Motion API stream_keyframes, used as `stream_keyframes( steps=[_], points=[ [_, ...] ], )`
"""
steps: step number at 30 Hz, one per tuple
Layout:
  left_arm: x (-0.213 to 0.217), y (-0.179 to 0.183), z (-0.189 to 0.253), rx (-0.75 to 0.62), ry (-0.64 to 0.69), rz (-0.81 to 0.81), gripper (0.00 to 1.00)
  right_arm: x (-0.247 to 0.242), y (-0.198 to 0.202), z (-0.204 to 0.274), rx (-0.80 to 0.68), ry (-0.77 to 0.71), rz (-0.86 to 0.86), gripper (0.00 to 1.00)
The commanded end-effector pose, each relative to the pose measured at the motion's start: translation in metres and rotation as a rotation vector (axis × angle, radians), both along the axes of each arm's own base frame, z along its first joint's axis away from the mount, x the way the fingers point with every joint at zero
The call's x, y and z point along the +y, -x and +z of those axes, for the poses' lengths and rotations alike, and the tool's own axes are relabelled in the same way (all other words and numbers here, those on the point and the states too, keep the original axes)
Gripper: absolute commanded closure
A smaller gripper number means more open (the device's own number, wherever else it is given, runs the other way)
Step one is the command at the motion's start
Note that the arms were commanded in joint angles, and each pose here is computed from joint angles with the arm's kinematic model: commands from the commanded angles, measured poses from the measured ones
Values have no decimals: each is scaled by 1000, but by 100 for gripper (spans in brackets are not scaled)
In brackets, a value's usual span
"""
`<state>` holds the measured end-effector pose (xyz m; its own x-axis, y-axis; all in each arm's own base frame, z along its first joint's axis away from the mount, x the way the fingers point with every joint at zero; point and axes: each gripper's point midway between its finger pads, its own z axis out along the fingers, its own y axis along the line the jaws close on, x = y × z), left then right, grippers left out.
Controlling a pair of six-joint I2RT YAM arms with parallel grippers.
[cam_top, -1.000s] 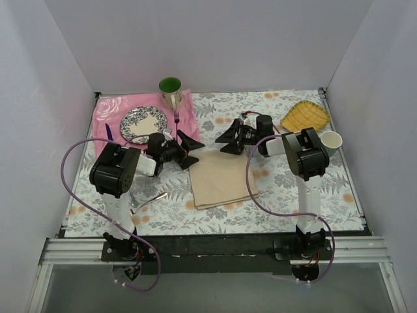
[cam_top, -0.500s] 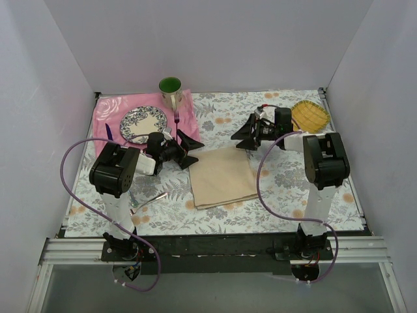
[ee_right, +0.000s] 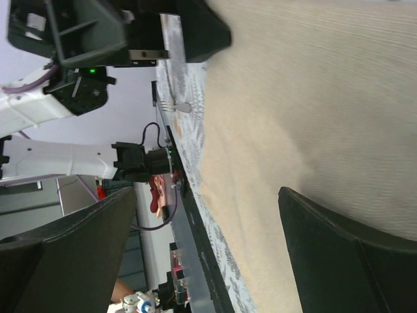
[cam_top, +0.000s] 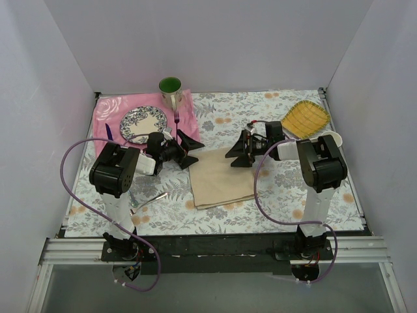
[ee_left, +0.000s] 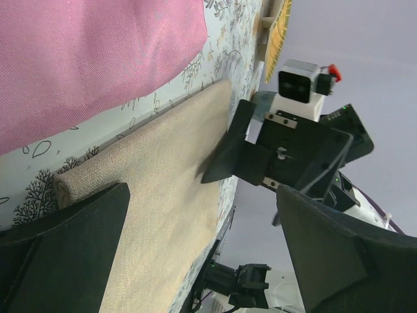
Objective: Fold the napkin into a case and place the utensils inside
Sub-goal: Smooth out the square-folded napkin at the center of the board.
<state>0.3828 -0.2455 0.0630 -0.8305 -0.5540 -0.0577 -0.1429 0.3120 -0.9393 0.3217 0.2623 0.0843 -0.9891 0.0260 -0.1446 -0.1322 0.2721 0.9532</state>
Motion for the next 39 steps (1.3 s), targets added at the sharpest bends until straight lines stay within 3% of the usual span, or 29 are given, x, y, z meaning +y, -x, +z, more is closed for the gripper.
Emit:
stream_keyframes(
  steps=[1,12,17,20,24,39],
  points=[
    [15,2,-20,43,-78,46,2,-10,-2,-26,14,45,-12,1],
    [18,3,-28,60,-104,53,2,-51,3,-49,26,120,4,1],
    [17,2,-25,44,-99,47,2,-47,3,4,-40,59,66,1],
    [16,1,-24,38,-94,44,2,-32,19,38,-74,11,108,1],
    [15,-1,-23,38,-91,42,2,-11,49,48,-65,-28,150,1],
    [18,3,-27,47,-116,46,2,-29,81,-44,44,96,164,1]
  ],
)
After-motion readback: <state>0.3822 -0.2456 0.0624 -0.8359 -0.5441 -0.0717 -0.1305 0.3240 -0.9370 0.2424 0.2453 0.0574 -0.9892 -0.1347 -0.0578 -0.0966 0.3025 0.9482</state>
